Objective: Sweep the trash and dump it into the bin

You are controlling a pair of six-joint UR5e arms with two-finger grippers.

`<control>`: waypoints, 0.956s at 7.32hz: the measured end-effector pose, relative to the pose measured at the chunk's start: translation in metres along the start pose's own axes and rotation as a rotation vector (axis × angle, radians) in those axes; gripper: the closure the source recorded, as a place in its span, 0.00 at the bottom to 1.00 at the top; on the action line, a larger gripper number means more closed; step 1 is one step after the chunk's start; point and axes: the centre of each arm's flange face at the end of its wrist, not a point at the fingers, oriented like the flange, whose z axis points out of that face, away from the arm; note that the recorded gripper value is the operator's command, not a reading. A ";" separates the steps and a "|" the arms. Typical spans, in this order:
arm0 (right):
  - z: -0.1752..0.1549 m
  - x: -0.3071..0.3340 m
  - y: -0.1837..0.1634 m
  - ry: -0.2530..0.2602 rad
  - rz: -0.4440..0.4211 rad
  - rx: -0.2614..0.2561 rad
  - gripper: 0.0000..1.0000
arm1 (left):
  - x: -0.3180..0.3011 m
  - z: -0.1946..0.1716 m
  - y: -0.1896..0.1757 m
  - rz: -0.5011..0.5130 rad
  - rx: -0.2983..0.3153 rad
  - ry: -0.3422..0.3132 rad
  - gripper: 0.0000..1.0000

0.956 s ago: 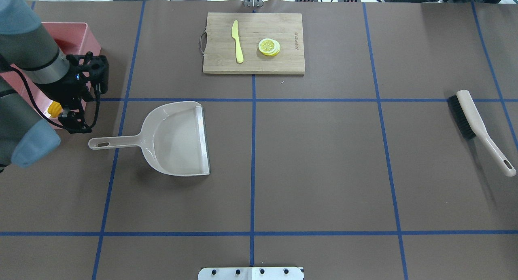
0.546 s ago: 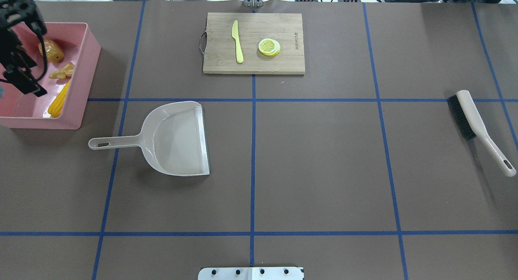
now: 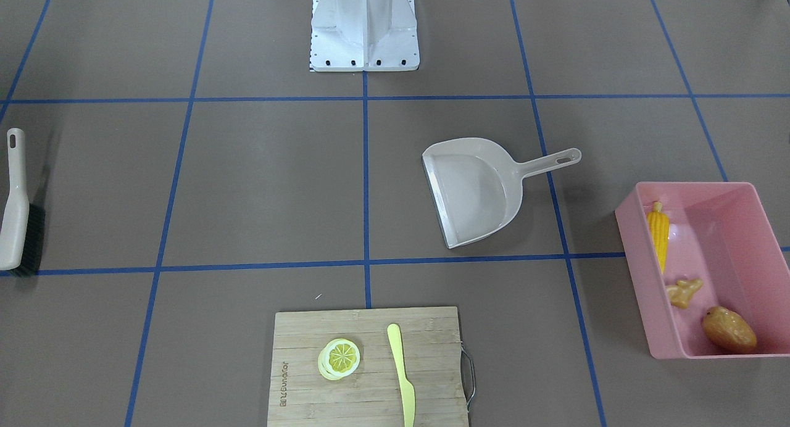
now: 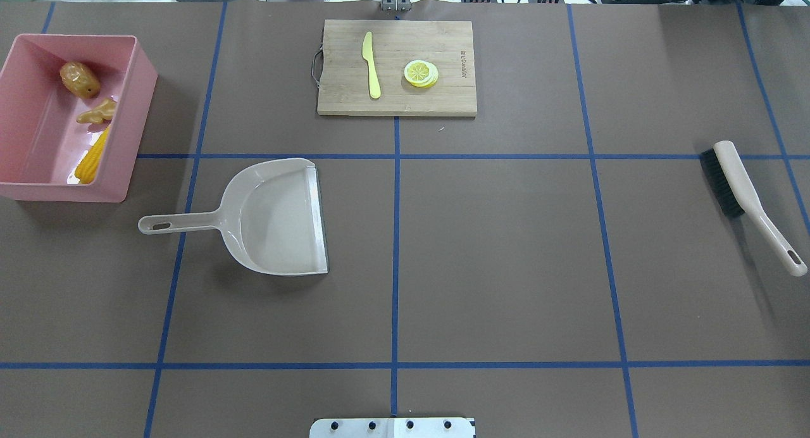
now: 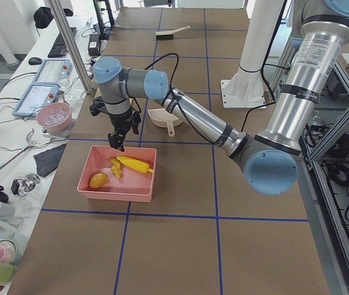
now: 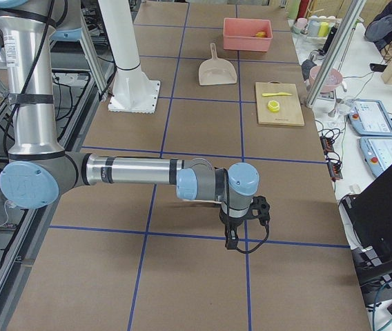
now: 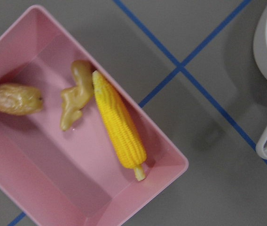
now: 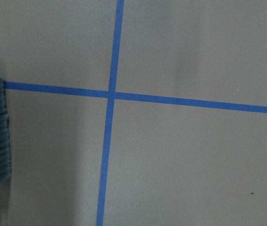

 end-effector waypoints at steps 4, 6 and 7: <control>0.000 0.000 0.000 0.001 -0.001 0.001 0.00 | -0.163 0.063 0.107 -0.253 0.012 0.001 0.02; 0.000 0.000 0.000 0.000 0.000 0.000 0.00 | -0.192 0.103 0.155 -0.282 0.009 0.004 0.02; 0.000 0.000 0.000 0.001 0.000 0.000 0.00 | -0.197 0.114 0.167 -0.293 0.000 0.007 0.02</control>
